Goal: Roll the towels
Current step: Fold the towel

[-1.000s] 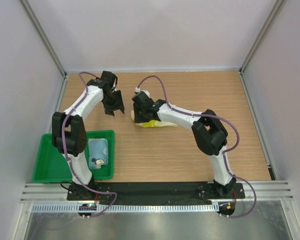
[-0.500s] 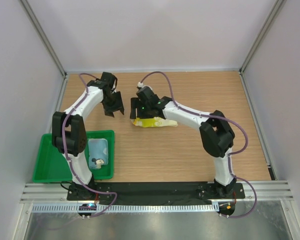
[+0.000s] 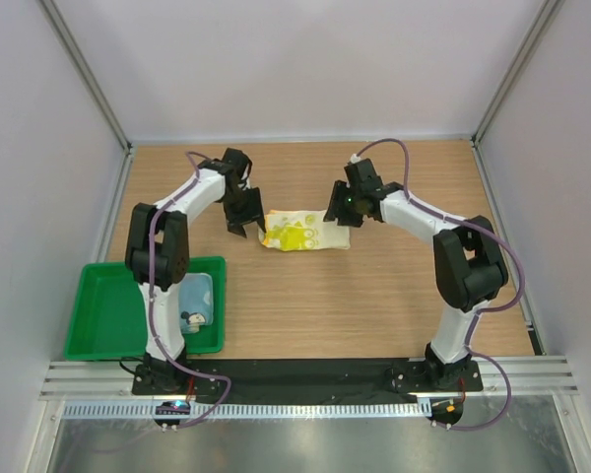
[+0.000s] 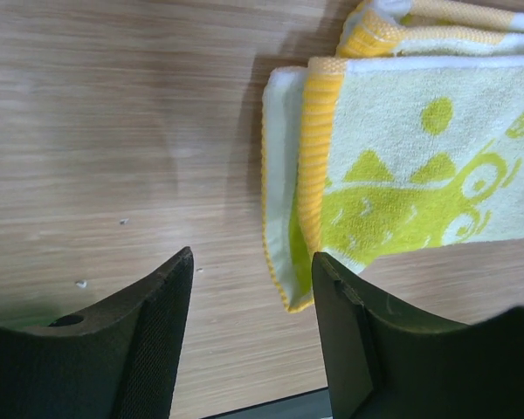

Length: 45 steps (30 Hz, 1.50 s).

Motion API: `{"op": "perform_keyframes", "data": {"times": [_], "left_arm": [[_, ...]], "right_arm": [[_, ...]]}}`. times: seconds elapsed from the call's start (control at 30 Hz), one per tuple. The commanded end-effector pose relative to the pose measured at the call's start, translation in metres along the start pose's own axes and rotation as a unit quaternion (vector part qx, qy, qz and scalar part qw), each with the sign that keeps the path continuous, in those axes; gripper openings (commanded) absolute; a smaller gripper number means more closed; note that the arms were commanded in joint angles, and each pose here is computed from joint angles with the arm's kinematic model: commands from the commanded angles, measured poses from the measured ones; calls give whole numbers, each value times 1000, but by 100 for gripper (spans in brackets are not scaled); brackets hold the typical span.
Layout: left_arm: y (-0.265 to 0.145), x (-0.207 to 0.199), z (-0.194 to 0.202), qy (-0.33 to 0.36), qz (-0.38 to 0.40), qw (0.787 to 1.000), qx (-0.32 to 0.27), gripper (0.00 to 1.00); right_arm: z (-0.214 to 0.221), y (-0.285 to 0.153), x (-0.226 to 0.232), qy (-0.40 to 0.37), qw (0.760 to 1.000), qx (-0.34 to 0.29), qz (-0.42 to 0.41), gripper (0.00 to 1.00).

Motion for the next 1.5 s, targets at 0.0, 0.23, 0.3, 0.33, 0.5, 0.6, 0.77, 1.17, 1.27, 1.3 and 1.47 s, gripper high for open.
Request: {"op": "perform_keyframes", "data": {"times": [0.0, 0.23, 0.3, 0.33, 0.5, 0.6, 0.77, 1.17, 1.27, 1.3, 1.47], "left_arm": [[6, -15, -11, -6, 36, 999, -3, 58], [27, -21, -25, -19, 33, 999, -4, 58], [29, -24, -31, -18, 38, 999, -10, 58], [34, -25, -32, -20, 42, 999, -10, 58], [40, -35, -44, -16, 71, 997, -20, 37], [40, -41, -52, -12, 91, 995, -25, 15], [34, -51, -61, 2, 121, 992, -40, 0], [5, -63, -82, 55, 137, 982, -116, 0], [21, -57, -84, 47, 107, 987, -107, 0], [24, -56, -86, 46, 100, 988, -108, 0], [47, -42, -91, 30, 35, 994, -95, 7]], "right_arm": [[10, 3, -5, -15, 1000, 22, -8, 49], [25, 6, -40, 5, 999, 49, 14, 31], [31, 6, -50, 7, 998, 55, 29, 30], [34, 6, -52, 5, 998, 57, 32, 29], [46, 8, -65, 6, 996, 72, 42, 28], [51, 9, -69, 7, 996, 81, 47, 26], [54, 6, -70, 9, 995, 86, 44, 26], [65, 5, -74, 12, 994, 103, 42, 26], [63, 3, -73, 11, 994, 101, 41, 26], [62, 2, -72, 10, 994, 99, 41, 27], [58, -6, -70, 5, 995, 95, 43, 31]]}}
Point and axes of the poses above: each gripper's point midway between its finger pads, its own y axis out along the fingers, its own x axis along the line the jaws close on, z = x × y, the point moved 9 cm from there along -y, back along the fingers, and after that the axes turned 1 degree about y, right-handed, at the moved point
